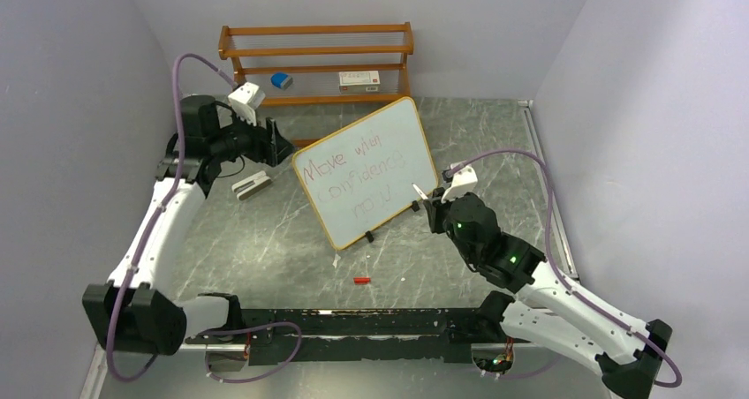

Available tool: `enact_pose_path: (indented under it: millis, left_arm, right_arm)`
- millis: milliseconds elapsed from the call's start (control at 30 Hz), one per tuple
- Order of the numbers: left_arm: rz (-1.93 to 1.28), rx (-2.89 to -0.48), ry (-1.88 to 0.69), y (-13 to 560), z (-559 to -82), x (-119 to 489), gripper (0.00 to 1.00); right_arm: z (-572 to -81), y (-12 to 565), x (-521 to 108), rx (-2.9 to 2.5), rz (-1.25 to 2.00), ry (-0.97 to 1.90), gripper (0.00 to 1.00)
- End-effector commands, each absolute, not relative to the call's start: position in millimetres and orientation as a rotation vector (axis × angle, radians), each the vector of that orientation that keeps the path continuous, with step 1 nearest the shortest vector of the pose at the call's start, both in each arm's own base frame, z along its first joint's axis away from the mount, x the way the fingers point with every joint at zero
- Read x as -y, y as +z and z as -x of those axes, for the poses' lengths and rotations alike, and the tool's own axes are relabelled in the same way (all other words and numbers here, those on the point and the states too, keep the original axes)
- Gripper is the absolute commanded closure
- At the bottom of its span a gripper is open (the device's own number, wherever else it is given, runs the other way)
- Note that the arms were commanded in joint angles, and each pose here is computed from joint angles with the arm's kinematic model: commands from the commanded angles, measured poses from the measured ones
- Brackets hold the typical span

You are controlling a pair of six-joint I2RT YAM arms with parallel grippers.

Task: Write a sentence on the whiteboard
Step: Pick up the pen cap from the center of the board.

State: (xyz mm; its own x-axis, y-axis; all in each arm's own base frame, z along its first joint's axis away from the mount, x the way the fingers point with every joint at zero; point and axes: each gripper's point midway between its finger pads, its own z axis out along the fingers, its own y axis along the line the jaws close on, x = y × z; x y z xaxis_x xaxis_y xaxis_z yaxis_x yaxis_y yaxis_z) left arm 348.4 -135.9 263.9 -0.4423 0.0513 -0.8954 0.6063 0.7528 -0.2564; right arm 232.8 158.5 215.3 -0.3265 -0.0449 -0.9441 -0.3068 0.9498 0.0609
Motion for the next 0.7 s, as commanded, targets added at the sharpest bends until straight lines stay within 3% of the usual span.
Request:
enact_pose_path:
  millis: [0,200,667]
  left_arm:
    - [-0.454,-1.9,-0.554,299,-336,124,0.21]
    - [-0.559,-1.945,-0.55,287,-291,155,0.22]
    - [-0.915,-2.096,-0.615,193,-174,245,0.2]
  right_arm:
    - [-229,227,-151,-1.883,0.229,0.276,1.0]
    - [-226,235,-143,-1.865,0.213,0.274,1.0]
    - [-221,240,-137,-1.822,0.17,0.308,1.0]
